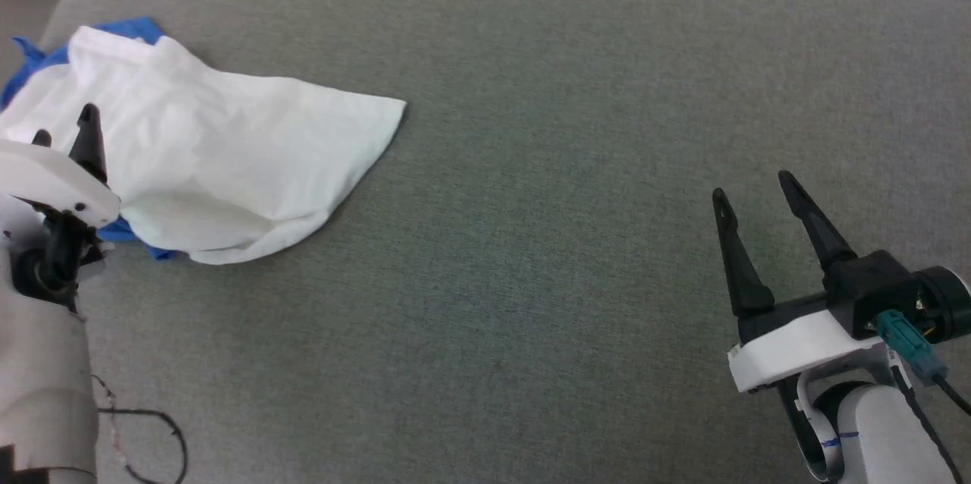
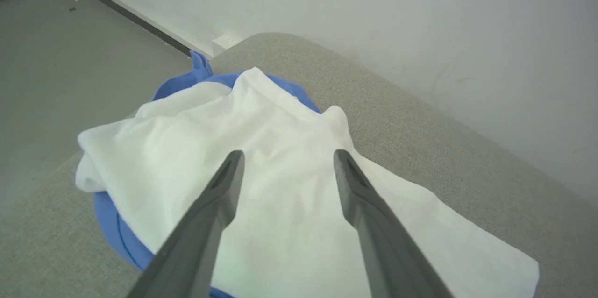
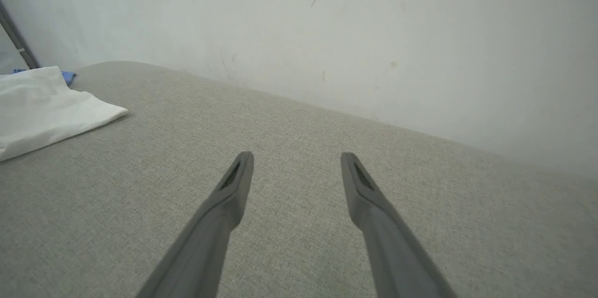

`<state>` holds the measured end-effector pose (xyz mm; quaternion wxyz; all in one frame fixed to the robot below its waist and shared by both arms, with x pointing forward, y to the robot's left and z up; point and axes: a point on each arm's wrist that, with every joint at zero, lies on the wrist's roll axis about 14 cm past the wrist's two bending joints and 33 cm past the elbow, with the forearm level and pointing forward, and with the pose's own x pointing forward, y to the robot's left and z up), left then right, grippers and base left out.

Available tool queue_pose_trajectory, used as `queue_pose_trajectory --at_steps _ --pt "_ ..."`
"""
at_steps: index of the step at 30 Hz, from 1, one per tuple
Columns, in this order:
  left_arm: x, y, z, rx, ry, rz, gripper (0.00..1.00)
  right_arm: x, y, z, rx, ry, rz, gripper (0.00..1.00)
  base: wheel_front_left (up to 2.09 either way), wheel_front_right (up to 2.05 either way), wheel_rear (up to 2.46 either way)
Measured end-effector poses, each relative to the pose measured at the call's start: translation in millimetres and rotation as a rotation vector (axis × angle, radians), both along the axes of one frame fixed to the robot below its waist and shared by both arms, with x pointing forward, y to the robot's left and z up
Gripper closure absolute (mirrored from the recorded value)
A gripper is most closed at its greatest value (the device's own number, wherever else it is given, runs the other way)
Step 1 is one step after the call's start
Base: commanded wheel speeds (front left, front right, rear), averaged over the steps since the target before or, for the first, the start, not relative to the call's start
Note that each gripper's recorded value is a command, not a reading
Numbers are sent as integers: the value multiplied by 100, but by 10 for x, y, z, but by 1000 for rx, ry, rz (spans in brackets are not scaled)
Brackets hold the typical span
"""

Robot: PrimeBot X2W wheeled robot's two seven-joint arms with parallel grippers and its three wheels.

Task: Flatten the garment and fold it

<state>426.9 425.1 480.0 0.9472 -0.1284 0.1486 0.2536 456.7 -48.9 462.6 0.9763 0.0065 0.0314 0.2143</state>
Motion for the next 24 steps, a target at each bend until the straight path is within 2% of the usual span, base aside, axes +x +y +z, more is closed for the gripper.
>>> queue_pose_trajectory --at_steps 9,13,14,16,20,24 --pt "-40 -83 -818 -273 317 3 0 50 -136 -294 -3 62 -36 0 0 0 0" --pt "-49 -71 -948 -324 440 -13 0 95 -157 -378 -1 74 -43 0 0 0 0" --pt "-47 -69 -964 -326 461 -18 43 98 -165 -398 -2 78 -46 0 0 0 0" --pt "-46 -63 -977 -325 493 -27 100 91 -183 -427 -5 86 -50 0 0 0 0" --pt "-39 -60 -937 -310 503 -41 100 74 -189 -419 -5 88 -50 0 0 0 0" --pt "-17 -21 -821 -230 462 -43 100 50 -174 -338 6 71 -47 0 0 0 0"
